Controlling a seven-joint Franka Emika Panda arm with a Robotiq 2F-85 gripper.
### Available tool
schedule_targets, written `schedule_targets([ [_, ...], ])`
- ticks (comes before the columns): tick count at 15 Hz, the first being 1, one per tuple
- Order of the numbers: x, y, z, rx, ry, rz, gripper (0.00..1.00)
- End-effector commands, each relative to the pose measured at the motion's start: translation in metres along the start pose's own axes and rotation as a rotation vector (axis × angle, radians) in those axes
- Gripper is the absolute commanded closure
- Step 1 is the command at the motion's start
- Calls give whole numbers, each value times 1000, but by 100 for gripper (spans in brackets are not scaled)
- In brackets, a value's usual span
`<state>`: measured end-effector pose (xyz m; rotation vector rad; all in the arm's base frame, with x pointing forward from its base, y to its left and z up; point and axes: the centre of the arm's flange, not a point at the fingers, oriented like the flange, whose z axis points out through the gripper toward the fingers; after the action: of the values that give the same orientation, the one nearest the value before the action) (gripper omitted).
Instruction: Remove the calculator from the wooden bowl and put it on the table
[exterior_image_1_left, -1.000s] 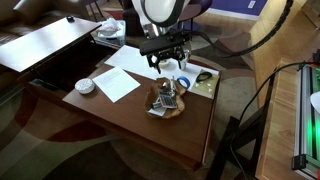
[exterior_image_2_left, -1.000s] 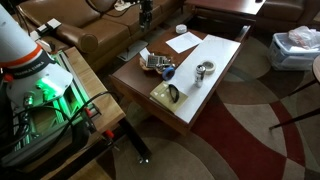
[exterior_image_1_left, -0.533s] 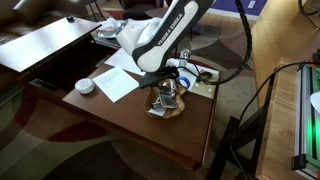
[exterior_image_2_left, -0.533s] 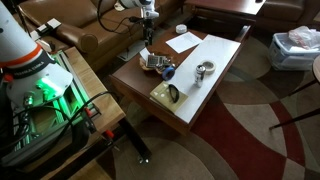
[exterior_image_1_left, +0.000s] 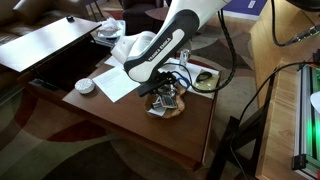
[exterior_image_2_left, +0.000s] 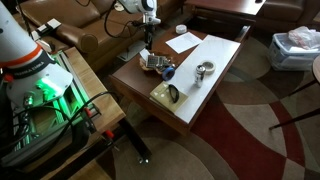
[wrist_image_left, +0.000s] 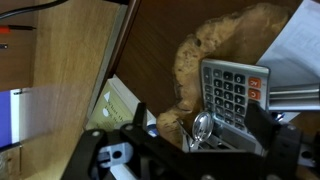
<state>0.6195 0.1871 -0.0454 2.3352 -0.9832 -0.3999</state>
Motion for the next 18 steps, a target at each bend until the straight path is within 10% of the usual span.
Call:
schedule_targets([
  [1, 3, -14, 5, 66, 22, 42, 0],
  [5, 15, -63, 21, 214, 57, 47, 0],
  [11, 30, -76, 34, 227, 138, 121, 2],
  [18, 37, -73, 44, 106, 124, 126, 60],
])
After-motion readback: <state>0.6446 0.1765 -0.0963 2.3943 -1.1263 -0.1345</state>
